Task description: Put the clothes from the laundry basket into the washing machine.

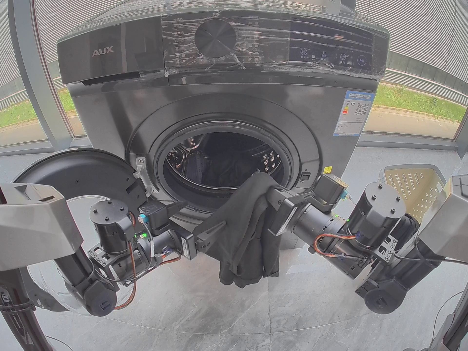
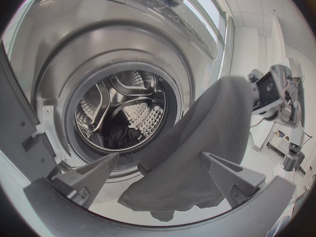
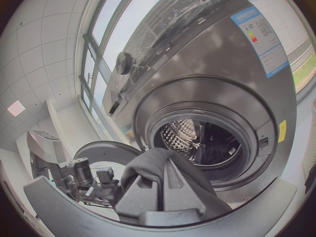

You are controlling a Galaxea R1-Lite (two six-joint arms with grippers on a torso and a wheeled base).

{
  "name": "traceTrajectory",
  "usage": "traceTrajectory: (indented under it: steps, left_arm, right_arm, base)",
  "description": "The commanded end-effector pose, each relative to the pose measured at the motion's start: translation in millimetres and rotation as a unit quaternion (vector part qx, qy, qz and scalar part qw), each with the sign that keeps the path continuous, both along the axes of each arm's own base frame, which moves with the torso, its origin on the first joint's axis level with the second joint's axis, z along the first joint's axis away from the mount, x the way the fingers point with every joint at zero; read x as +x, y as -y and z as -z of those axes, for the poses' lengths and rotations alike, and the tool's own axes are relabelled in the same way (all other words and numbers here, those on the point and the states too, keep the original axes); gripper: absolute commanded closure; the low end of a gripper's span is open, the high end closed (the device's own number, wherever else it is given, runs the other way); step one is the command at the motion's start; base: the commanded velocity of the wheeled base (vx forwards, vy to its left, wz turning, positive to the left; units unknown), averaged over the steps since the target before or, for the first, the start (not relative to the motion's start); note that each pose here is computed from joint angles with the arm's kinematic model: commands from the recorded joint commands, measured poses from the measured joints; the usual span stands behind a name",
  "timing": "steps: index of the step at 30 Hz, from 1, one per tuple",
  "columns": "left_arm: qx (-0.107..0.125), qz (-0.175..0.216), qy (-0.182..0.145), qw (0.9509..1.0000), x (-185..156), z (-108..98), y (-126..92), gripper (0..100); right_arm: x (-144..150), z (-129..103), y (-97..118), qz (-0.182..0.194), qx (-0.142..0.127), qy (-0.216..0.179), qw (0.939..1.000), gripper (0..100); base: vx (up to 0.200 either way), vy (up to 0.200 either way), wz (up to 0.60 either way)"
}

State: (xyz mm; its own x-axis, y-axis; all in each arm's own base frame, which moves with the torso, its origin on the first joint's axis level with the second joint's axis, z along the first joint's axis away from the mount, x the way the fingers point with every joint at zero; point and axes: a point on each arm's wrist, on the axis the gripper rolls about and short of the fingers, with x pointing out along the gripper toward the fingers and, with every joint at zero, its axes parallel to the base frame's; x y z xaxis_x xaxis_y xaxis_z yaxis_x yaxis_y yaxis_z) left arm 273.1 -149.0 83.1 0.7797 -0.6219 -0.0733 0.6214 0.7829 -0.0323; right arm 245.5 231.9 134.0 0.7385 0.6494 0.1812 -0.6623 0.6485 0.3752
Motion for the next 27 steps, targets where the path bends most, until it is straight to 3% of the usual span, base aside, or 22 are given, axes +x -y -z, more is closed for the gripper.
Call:
traceTrajectory:
  steps: [1, 17, 27]
  left_arm:
    - [0.013, 0.013, -0.025, 0.9995, 4.6, 20.6, 10.9, 0]
    - [0.022, 0.097, -0.040, 0.9943, -9.1, 34.4, 40.9, 0]
    - [0.018, 0.099, -0.039, 0.9941, 1.9, 42.1, 49.3, 0]
  right_arm:
    - [-9.3, -4.5, -8.9, -0.020, 0.006, 0.005, 0.9998, 100]
    - [-13.0, -2.8, -16.2, -0.030, 0.004, 0.006, 0.9995, 100]
    - [-17.9, -1.3, -20.1, -0.037, 0.002, 0.003, 0.9993, 100]
  base:
    - [0.000, 0.000, 0.00]
    - [0.000, 0.000, 0.00]
    - [0.000, 0.000, 0.00]
